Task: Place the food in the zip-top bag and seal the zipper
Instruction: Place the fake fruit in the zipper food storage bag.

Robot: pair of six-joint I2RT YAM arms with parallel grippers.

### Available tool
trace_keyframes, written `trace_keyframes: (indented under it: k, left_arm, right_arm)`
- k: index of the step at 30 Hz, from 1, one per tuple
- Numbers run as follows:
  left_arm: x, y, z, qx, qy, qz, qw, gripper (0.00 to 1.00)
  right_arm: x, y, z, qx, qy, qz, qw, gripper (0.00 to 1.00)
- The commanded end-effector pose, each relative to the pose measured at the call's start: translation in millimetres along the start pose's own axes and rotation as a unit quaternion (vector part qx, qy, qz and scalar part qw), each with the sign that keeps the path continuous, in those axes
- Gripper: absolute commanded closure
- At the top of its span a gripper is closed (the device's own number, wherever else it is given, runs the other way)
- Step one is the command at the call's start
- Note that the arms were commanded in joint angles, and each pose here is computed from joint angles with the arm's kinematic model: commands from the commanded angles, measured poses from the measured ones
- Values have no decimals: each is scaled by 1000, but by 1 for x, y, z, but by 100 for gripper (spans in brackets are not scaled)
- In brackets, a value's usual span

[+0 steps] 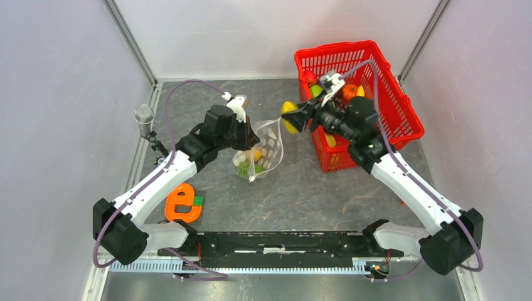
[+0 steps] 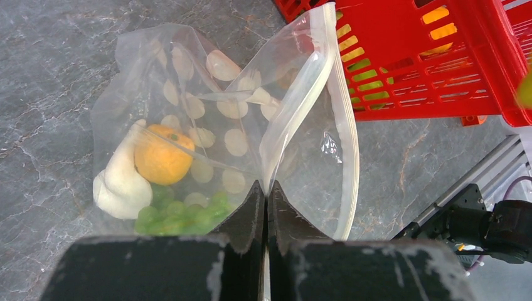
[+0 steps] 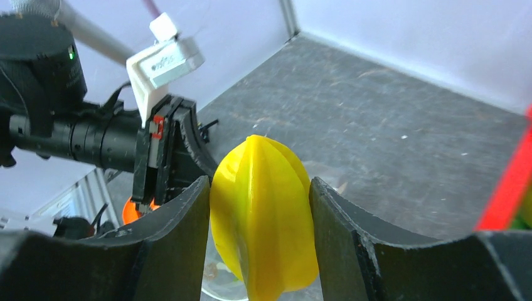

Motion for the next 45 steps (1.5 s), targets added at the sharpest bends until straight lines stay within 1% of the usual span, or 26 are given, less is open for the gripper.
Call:
trace_keyframes:
  k: [1, 5, 7, 13, 17, 21, 25, 30, 32, 33, 38, 41, 43, 45]
  left_arm:
    - [-13, 15, -3, -26, -27, -13, 999, 98]
    - [-11, 18, -1, -28, -17, -26, 999, 98]
    - [-10, 18, 2, -24, -17, -36, 999, 98]
    - [-7, 22, 4, -29, -14, -53, 998, 98]
    - [-3, 24, 4, -32, -8, -58, 998, 98]
    - [-5, 27, 5, -33, -18, -65, 997, 98]
    - [-2, 31, 3, -39, -14, -66, 997, 98]
    - [1, 36, 1, -45, -9, -69, 997, 98]
    - [3, 37, 1, -46, -5, -70, 997, 98]
    - [4, 36, 1, -45, -4, -70, 997, 98]
    - [6, 35, 2, -45, 0, -72, 996, 98]
    - [7, 34, 3, -45, 2, -72, 996, 98]
    - [7, 34, 2, -44, 0, -71, 996, 98]
    - [6, 34, 1, -44, -3, -69, 997, 98]
  right_arm:
    - [17, -11, 23, -1, 27, -17, 999, 67]
    - [27, -49, 41, 25, 22, -1, 999, 66]
    - [32, -60, 47, 27, 15, 7, 1000, 65]
    - [35, -84, 48, 2, -35, 14, 999, 62]
    - [40, -89, 45, -31, -28, 13, 999, 59]
    - [38, -96, 53, -24, -34, 8, 999, 53]
    - [36, -93, 63, -20, -35, -9, 999, 40]
    - [40, -86, 78, 2, -13, -26, 1000, 29]
    - [42, -85, 78, 3, -8, -30, 1000, 21]
    - [43, -85, 77, 1, -2, -34, 999, 18]
    - [46, -67, 66, -12, -1, -40, 999, 16]
    - [43, -50, 57, -22, -19, -58, 998, 16]
    - [35, -40, 47, -26, -49, -74, 996, 15]
    - [16, -28, 34, -24, -124, -80, 989, 14]
Point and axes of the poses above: each gripper's point midway between its finger pads, its own z axis out along the fingers, its own x axis along the line the jaws close on, y = z × x, the point moved 4 cm from there along -z, back along the fingers, and after that the axes turned 9 degrees about -z, right-handed, at the moved point
